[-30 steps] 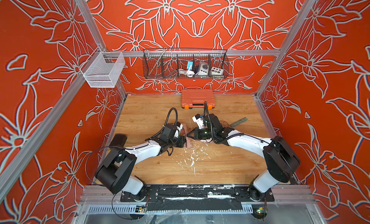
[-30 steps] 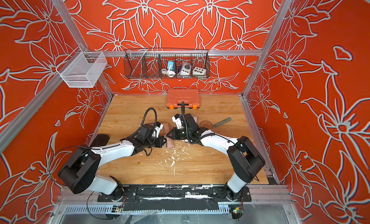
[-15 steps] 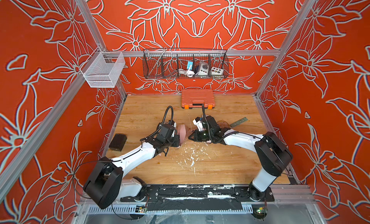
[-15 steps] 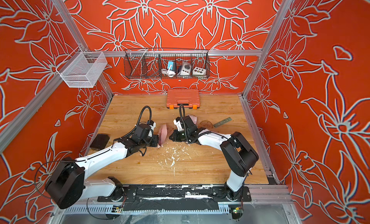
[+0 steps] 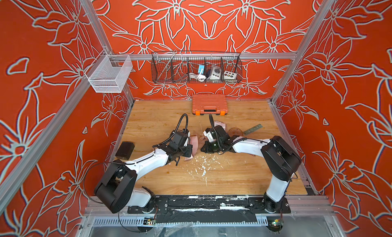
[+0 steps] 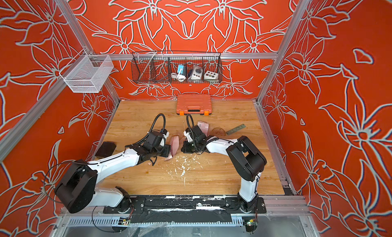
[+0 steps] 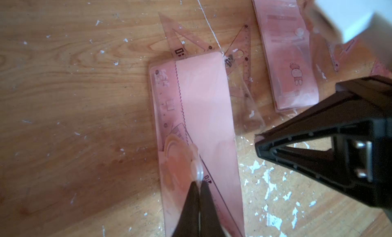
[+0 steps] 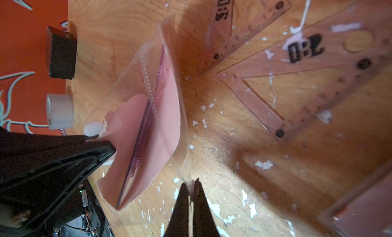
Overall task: Open the ruler set and take out the ruler
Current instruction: Open the ruler set bag, then take out the ruler from the ruler set bag.
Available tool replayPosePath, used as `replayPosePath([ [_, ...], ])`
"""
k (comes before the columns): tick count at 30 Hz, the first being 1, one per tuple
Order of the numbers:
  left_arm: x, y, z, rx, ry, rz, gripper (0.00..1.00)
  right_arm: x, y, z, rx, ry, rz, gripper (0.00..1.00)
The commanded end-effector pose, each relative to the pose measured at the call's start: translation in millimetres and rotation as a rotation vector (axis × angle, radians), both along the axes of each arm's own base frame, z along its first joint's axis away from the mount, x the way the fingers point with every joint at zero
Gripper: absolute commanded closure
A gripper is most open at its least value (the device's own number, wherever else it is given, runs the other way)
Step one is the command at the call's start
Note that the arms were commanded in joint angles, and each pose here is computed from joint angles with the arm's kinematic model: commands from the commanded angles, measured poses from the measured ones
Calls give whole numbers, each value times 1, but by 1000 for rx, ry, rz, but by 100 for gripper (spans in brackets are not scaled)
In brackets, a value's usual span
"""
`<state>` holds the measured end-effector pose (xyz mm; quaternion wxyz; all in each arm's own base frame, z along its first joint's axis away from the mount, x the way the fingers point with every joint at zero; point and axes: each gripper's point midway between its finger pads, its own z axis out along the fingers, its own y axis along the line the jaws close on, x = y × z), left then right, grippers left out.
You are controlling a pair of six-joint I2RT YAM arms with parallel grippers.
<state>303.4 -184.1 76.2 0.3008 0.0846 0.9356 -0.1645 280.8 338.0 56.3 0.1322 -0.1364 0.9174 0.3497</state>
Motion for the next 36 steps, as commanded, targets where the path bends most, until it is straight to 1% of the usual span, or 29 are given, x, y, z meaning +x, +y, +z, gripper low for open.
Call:
replayPosePath([
  [1,-4,2,-7,35,21,-16,100,8,-15,27,-42,-111,-14,88],
  [3,-4,0,-8,30,20,-25,100,9,-20,41,-44,-144,-17,76],
  [4,-4,-2,-8,28,17,-35,100,9,-22,49,-42,-157,-18,73],
  [7,-5,-5,-10,25,21,-53,100,7,-22,64,-24,-177,-11,70],
  [9,-5,-6,-11,22,25,-54,100,5,-19,69,-1,-172,1,70],
  [13,-4,-7,-10,9,20,-49,100,-4,-1,75,112,-120,55,73],
  [17,-3,-8,-8,-6,4,-37,100,-9,23,65,246,-11,72,74],
  [20,-3,-9,-5,-17,-2,-39,100,-12,35,53,308,51,83,75],
  [22,-3,-10,-3,-20,-9,-42,100,-13,41,48,322,59,86,76],
  [32,-2,-12,3,-52,-40,-37,100,-11,57,15,311,109,111,79],
  [36,-3,-13,3,-67,-49,-39,100,-12,64,5,323,139,118,78],
])
